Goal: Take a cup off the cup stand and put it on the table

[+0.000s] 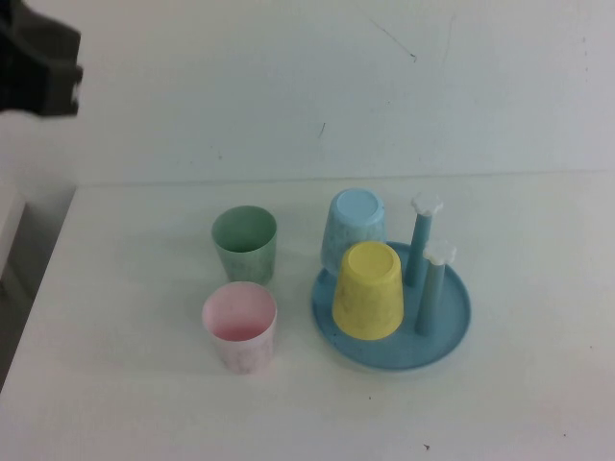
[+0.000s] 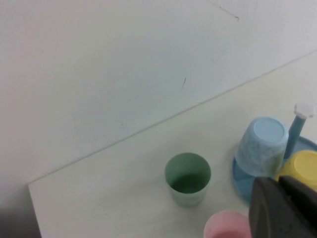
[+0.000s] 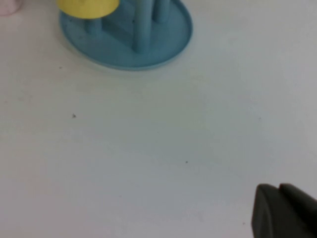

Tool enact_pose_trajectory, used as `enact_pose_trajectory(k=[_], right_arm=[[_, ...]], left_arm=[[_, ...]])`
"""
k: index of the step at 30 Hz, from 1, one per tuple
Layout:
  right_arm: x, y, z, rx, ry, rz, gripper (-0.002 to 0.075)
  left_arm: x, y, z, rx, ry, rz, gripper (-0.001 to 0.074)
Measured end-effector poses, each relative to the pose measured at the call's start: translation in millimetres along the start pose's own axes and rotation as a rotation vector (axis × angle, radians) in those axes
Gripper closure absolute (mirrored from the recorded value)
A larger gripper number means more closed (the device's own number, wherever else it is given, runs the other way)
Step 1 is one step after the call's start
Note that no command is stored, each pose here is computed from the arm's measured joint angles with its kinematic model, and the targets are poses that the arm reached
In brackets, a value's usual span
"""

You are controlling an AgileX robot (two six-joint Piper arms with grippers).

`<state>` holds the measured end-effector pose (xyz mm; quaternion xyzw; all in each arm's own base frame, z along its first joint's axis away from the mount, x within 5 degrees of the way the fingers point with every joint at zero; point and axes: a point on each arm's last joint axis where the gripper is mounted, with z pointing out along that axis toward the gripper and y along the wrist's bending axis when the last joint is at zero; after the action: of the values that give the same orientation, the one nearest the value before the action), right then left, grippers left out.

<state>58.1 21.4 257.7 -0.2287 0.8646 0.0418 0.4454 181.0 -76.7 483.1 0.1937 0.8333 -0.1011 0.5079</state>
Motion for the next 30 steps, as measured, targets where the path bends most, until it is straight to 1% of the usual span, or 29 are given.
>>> enact_pose_trajectory(k=[5, 8, 13, 22, 30], right_arm=[[1, 3, 0, -0.035, 0.012, 0.033, 0.0725], [1, 4, 0, -0.038, 0.012, 0.036, 0.0725], [1, 4, 0, -0.04, 0.014, 0.037, 0.0725], [1, 4, 0, -0.04, 0.014, 0.037, 0.0725], [1, 4, 0, -0.04, 0.014, 0.037, 0.0725]], left_arm=[[49, -3, -17, -0.006, -0.025, 0.017, 0.0736], [71, -4, -30, -0.01, -0.031, 0.025, 0.0736], [97, -6, -40, -0.008, -0.025, 0.024, 0.0736], [120, -7, -31, 0.002, 0.074, 0.02, 0.0736], [130, -8, -30, 0.007, 0.13, 0.016, 0.0736]])
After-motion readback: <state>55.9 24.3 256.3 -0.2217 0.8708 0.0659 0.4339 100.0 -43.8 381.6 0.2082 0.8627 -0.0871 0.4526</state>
